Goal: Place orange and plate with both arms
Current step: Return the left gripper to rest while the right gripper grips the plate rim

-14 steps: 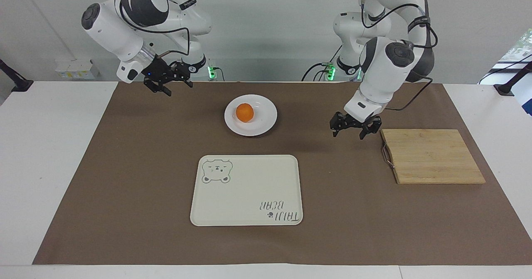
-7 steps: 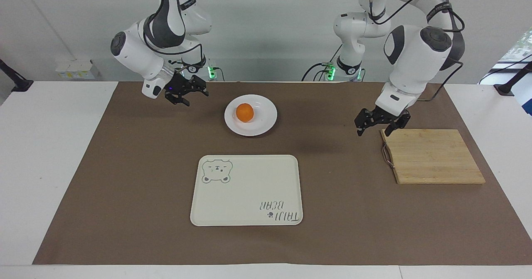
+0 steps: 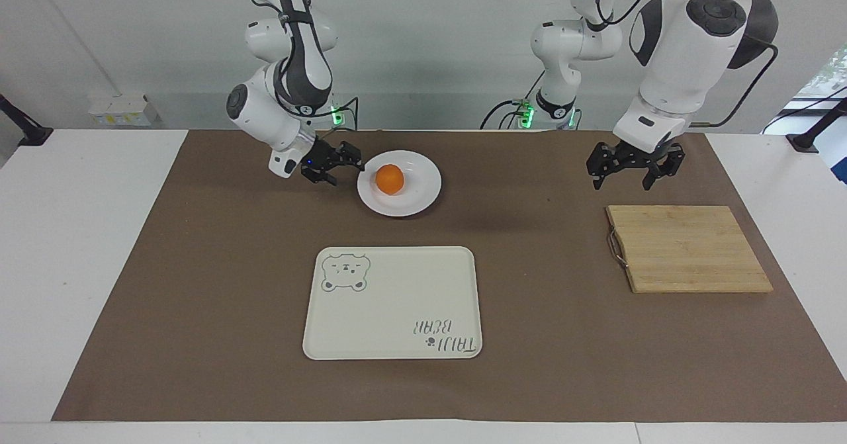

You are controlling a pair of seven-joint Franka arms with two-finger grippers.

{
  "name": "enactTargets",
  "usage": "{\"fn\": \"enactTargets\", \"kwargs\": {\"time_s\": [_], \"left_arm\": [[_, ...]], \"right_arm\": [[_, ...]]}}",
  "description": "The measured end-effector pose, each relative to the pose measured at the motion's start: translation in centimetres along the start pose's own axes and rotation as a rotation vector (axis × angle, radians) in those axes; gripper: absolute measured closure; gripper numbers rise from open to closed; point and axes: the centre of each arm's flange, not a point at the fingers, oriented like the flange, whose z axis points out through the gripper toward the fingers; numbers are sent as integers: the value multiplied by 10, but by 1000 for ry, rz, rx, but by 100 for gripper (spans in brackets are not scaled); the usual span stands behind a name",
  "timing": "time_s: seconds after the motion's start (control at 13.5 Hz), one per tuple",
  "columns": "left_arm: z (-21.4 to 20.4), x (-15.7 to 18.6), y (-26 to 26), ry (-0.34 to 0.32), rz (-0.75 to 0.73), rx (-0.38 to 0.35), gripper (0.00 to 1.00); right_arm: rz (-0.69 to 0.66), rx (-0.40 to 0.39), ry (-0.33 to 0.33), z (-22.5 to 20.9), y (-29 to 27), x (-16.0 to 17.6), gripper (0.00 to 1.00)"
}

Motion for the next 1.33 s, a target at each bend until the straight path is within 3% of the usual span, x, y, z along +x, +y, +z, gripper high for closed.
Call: {"fn": "enactTargets", "kwargs": {"time_s": [0.22,0.52,0.67,0.74,0.96,1.04,1.26,1.33], "left_arm": [[-23,-13,-11,8,2,7,0],[-32,-27,-21,-35,-16,11,0],[-31,-27,-34,-37,-40,10,0],[-31,-27,-39,-39,-48,8,0],[-30,-28,-45,-48,-71,-36,0],[-31,-29,-51,-46,-83,-43,0],[-44,-27,-51,-18,-82,-45,0],[-47,-27,-49,-12,-79,-45,0]], "right_arm": [[-15,35,1,19,12,-9,0],[16,61,-6,30,19,-20,0],[50,86,-1,34,21,-24,22],[61,95,2,35,22,-25,22],[66,98,2,36,22,-26,56],[69,99,2,36,22,-26,62],[84,101,3,36,22,-26,67],[95,108,6,36,21,-26,77]]}}
